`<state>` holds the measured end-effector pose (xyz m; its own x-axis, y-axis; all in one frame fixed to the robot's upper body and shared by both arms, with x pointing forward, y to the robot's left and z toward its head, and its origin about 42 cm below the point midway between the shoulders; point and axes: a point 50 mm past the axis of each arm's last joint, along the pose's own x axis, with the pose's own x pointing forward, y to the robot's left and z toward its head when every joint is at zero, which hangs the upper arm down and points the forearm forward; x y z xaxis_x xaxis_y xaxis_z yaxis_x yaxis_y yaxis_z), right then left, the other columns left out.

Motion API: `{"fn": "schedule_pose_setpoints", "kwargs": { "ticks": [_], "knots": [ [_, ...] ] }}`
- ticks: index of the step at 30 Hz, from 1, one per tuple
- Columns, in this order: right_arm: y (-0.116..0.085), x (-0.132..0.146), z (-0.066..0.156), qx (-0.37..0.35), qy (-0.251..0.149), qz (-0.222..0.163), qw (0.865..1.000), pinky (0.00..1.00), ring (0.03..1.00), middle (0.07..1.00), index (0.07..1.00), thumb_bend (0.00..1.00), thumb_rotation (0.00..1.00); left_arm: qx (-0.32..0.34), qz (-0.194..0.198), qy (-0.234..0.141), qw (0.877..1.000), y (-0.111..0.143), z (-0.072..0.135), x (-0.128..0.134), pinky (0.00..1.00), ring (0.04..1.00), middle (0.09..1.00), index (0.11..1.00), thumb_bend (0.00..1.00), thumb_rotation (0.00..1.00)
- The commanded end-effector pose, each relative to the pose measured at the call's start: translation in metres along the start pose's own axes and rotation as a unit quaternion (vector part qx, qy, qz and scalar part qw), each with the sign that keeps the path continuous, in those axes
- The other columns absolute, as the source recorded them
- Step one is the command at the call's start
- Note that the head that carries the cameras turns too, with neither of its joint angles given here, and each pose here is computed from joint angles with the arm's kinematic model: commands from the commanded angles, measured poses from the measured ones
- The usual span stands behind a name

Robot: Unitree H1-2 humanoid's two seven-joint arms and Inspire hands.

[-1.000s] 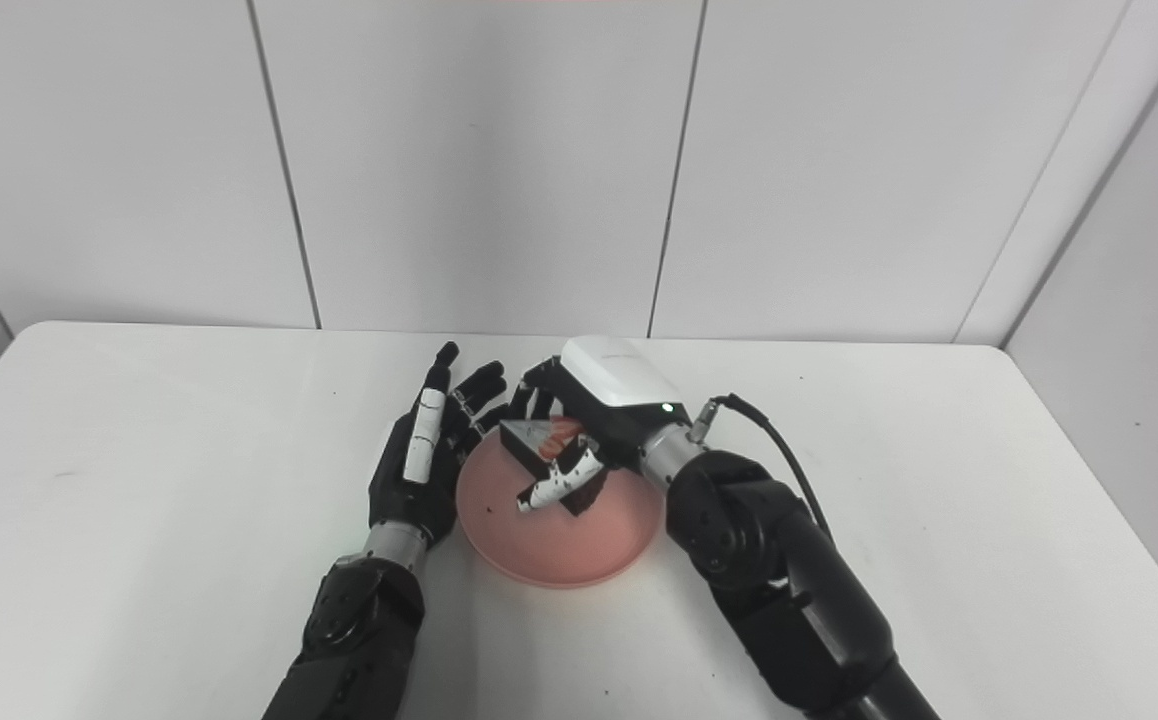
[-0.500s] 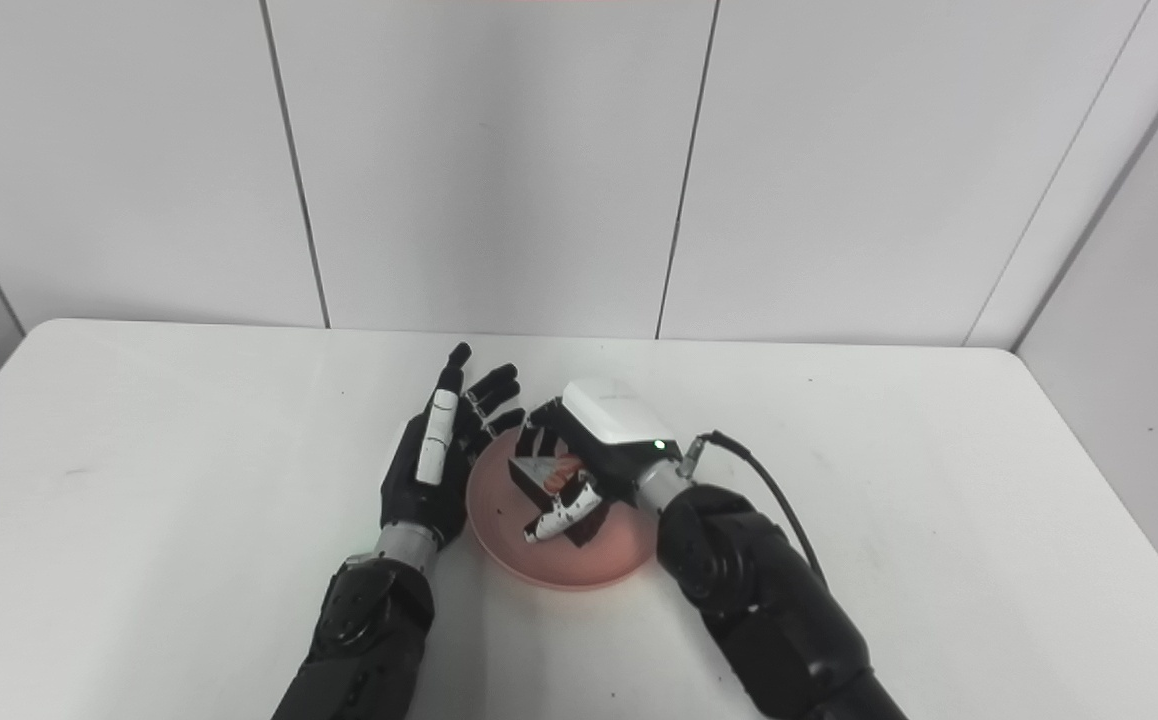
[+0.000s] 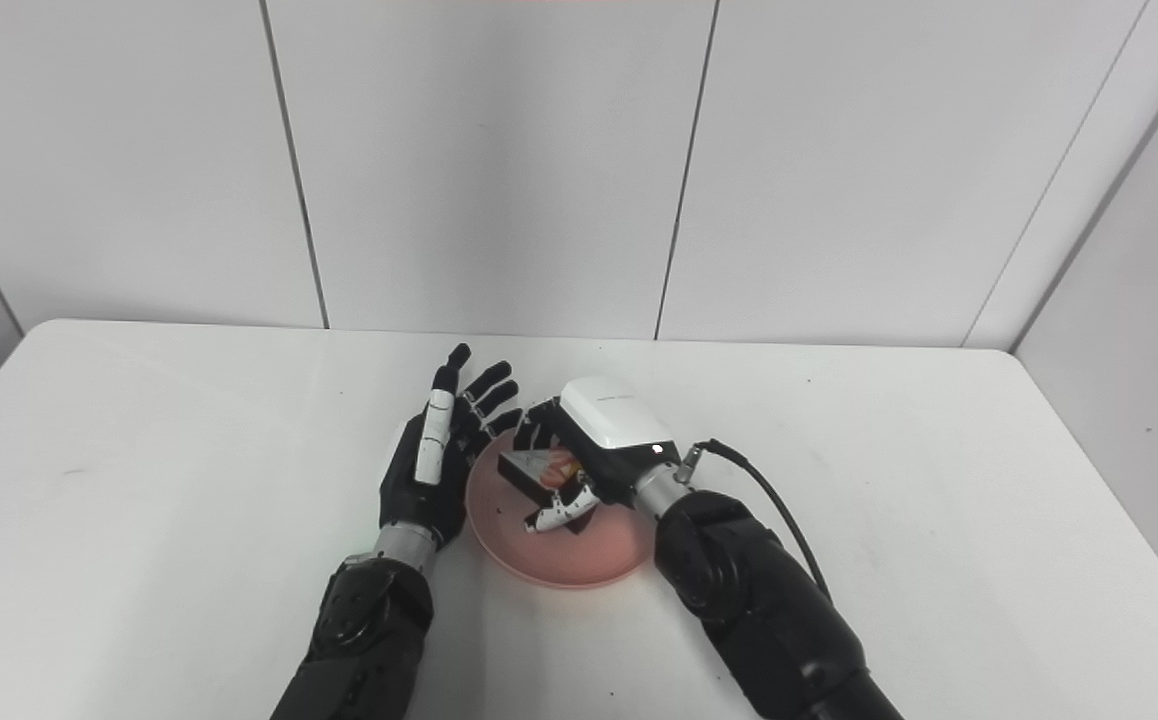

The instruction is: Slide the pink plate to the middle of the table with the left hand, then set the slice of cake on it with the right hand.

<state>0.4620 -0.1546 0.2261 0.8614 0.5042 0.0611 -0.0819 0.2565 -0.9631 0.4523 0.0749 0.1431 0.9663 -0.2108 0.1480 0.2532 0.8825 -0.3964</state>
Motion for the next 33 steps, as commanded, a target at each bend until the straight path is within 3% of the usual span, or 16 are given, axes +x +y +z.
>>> {"fn": "schedule_pose_setpoints", "kwargs": {
  "ticks": [1,6,10,14,17,21,23,26,29,31,33],
  "knots": [
    [-0.025,0.001,0.003,-0.008,-0.033,-0.048,0.998,0.54,0.659,0.721,0.684,0.86,0.74,-0.003,0.025,0.051,0.998,0.017,-0.031,-0.023,0.75,0.856,0.850,0.952,0.89,0.80],
    [-0.024,-0.009,-0.003,0.004,-0.034,-0.054,0.998,0.59,0.711,0.752,0.725,0.97,0.84,-0.014,0.027,0.051,0.998,0.021,-0.029,-0.024,0.78,0.859,0.820,0.949,0.89,0.78],
    [-0.025,-0.022,-0.005,0.013,-0.030,-0.062,0.998,0.60,0.726,0.759,0.734,0.92,0.83,-0.019,0.028,0.052,0.998,0.021,-0.029,-0.026,0.80,0.855,0.812,0.949,0.90,0.76],
    [-0.025,-0.034,-0.006,0.056,-0.065,-0.139,0.987,0.53,0.634,0.674,0.648,0.92,0.72,-0.018,0.031,0.051,0.998,0.021,-0.029,-0.028,0.79,0.853,0.808,0.949,0.90,0.77],
    [-0.023,-0.043,-0.012,0.101,-0.096,-0.228,0.964,0.48,0.555,0.595,0.577,0.92,0.67,-0.029,0.039,0.050,0.998,0.024,-0.028,-0.029,0.80,0.851,0.800,0.945,0.91,0.74],
    [-0.015,-0.051,-0.023,0.174,-0.088,-0.329,0.924,0.50,0.555,0.577,0.551,0.83,0.71,-0.012,0.043,0.038,0.998,0.028,-0.026,-0.030,0.82,0.862,0.809,0.951,0.95,0.73],
    [-0.010,-0.053,-0.029,0.213,-0.069,-0.353,0.908,0.53,0.573,0.589,0.564,0.72,0.79,0.004,0.041,0.027,0.999,0.028,-0.024,-0.030,0.83,0.890,0.843,0.964,0.91,0.75],
    [0.002,-0.057,-0.041,0.312,-0.026,-0.372,0.874,0.58,0.618,0.629,0.593,0.70,0.89,0.026,0.041,0.008,0.999,0.029,-0.021,-0.032,0.85,0.911,0.882,0.972,0.89,0.75],
    [0.016,-0.058,-0.052,0.426,0.005,-0.371,0.825,0.64,0.687,0.701,0.644,0.73,0.98,0.030,0.048,-0.004,0.998,0.029,-0.019,-0.034,0.89,0.929,0.922,0.972,0.85,0.75],
    [0.023,-0.059,-0.057,0.484,0.013,-0.370,0.793,0.69,0.716,0.722,0.662,0.76,0.98,0.032,0.052,-0.007,0.998,0.030,-0.018,-0.035,0.92,0.953,0.950,0.965,0.84,0.75],
    [0.035,-0.058,-0.065,0.563,0.030,-0.364,0.741,0.73,0.737,0.748,0.682,0.77,0.94,0.056,0.065,-0.015,0.996,0.030,-0.015,-0.037,0.95,0.964,0.963,0.959,0.82,0.74]
  ]
}}
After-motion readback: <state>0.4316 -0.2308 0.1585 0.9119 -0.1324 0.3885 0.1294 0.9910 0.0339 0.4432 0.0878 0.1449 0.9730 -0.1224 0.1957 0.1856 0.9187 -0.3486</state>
